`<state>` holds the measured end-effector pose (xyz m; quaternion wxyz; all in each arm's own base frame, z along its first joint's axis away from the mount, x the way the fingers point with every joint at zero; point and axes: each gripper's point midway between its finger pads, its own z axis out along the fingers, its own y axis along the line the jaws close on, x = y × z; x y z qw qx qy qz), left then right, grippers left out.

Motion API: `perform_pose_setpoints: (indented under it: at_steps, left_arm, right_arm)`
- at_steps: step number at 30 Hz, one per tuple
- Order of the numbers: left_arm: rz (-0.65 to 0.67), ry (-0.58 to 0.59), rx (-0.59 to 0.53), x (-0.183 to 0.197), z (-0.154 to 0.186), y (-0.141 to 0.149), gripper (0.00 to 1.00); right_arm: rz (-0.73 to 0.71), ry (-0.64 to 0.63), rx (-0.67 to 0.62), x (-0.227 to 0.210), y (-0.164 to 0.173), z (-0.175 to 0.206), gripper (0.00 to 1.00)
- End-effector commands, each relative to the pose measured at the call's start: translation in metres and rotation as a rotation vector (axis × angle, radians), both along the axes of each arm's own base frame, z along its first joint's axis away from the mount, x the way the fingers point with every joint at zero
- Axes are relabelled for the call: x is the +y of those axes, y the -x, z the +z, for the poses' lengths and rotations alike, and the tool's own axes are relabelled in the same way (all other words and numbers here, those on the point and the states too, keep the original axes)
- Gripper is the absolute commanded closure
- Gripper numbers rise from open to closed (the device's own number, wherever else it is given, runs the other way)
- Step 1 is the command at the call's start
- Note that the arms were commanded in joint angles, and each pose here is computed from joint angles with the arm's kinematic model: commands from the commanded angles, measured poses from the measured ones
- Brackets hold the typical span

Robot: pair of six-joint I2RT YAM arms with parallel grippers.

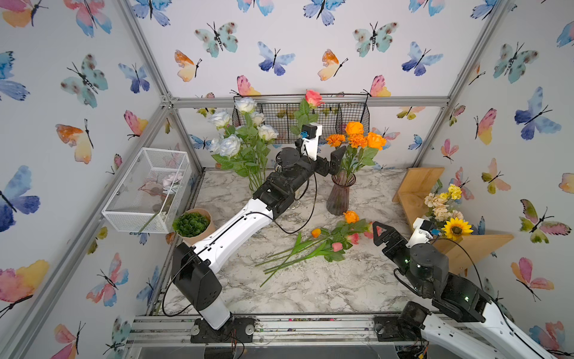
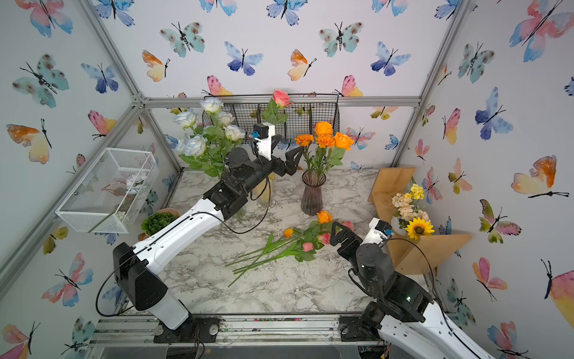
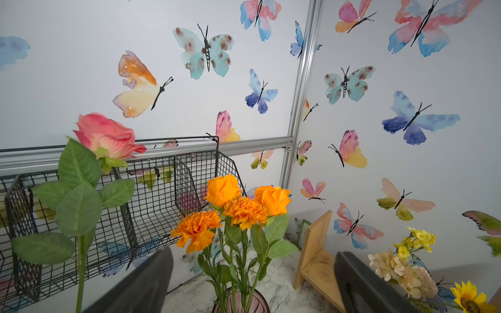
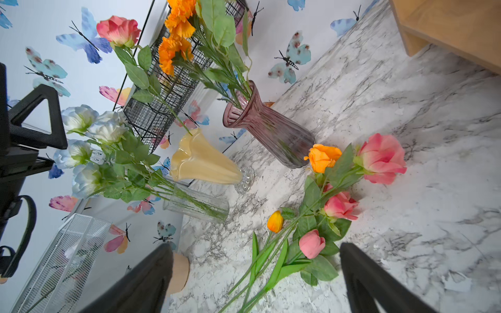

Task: Arrange the flowers in different vases according to their colors
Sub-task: Insert the flower into the vase, then pick up the flower at the center of the board.

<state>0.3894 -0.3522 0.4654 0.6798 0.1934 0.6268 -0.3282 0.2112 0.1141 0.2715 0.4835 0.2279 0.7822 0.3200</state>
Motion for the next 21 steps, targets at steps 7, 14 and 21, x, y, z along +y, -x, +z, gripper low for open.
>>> perform_pose_setpoints:
  at_steps: [7, 14, 21]
  left_arm:
    - [0.06, -0.034, 0.085, 0.043, -0.018, 0.036, 0.01]
    - [0.055, -0.149, 0.269, 0.08, -0.099, 0.08, 0.01]
    - [0.02, -0.294, 0.458, 0.073, -0.196, 0.123, 0.01]
  right_arm:
    - [0.132, 0.074, 0.138, 0.026, 0.007, -0.029, 0.02]
    - [0.246, 0.06, 0.275, 0.055, 0.016, -0.072, 0.02]
    - [0.289, -0.034, 0.314, 0.069, 0.021, -0.118, 0.02]
